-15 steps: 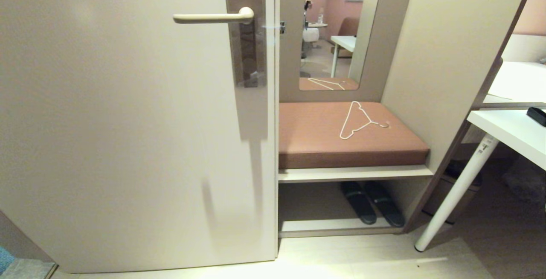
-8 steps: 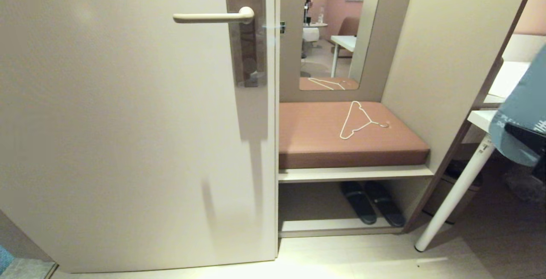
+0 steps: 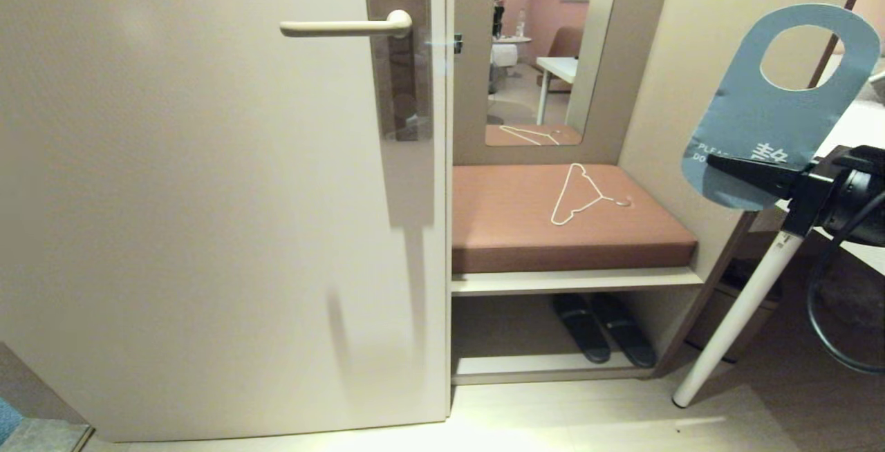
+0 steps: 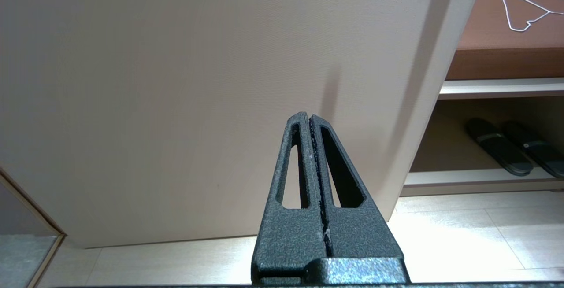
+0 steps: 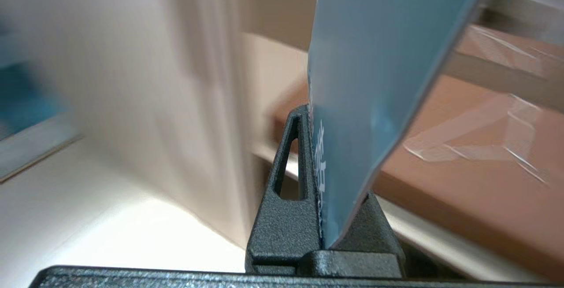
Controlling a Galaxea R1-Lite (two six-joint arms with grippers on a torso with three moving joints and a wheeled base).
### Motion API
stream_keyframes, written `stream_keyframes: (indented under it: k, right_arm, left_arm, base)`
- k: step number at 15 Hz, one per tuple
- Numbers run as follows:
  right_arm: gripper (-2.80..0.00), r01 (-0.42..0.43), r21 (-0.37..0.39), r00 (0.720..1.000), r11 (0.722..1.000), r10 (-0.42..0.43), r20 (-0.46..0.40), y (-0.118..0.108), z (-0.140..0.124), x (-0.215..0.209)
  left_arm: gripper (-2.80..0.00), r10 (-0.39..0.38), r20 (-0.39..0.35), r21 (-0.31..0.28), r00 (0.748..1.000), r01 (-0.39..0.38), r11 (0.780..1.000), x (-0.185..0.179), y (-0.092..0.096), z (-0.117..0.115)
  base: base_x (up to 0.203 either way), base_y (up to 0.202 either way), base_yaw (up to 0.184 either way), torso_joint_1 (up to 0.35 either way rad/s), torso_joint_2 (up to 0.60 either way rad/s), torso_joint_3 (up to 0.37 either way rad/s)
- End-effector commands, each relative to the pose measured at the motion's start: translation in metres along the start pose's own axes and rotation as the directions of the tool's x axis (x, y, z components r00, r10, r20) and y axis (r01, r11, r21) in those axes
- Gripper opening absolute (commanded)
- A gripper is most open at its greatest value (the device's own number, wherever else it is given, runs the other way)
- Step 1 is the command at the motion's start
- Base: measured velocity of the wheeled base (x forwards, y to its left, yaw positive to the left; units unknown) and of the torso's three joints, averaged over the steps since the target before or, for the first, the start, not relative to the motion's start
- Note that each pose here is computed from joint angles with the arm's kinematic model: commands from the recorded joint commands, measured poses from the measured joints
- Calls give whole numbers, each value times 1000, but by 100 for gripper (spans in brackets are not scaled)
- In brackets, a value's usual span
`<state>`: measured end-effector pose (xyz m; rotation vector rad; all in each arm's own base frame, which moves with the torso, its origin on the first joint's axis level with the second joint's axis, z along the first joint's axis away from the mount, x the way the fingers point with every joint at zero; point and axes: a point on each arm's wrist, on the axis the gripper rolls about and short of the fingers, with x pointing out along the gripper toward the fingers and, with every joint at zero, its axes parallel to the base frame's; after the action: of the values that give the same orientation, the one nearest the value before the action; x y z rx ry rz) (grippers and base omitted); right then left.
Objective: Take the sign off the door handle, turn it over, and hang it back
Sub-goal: Hand it to the other hand
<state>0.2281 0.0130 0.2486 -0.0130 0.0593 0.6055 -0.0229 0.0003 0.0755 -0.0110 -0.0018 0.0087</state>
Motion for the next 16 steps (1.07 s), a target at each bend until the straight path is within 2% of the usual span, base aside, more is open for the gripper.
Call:
stream_keyframes:
  k: [1, 3, 6, 10, 14, 16]
  right_arm:
    - [-280, -116, -1, 993, 993, 116, 1, -2, 1, 8]
    - [-280, -235, -12, 972, 972, 236, 11, -5, 5, 17]
    - [-280, -344, -19, 939, 939, 344, 15, -3, 9, 38]
    - [-280, -523, -9, 852, 852, 523, 3, 16, 6, 66]
    - [-280, -633, 15, 774, 774, 633, -20, 45, -3, 89]
    - [-280, -658, 24, 752, 753, 659, -28, 53, -6, 94]
  left_arm:
    - [-280, 0, 0, -1, 1000, 0, 1000, 0, 0, 0]
    - [-280, 0, 0, -1, 1000, 0, 1000, 0, 0, 0]
    - [-280, 0, 0, -1, 1000, 0, 1000, 0, 0, 0]
    - [-280, 0, 0, -1, 1000, 0, 1000, 0, 0, 0]
    - [-280, 0, 0, -1, 1000, 0, 1000, 0, 0, 0]
    - [-280, 0, 0, -1, 1000, 0, 1000, 0, 0, 0]
  base:
    - [0, 0, 0, 0, 0, 0]
    - [0, 0, 0, 0, 0, 0]
    - [0, 0, 0, 0, 0, 0]
    - [0, 0, 0, 0, 0, 0]
    - [0, 0, 0, 0, 0, 0]
    - [0, 0, 0, 0, 0, 0]
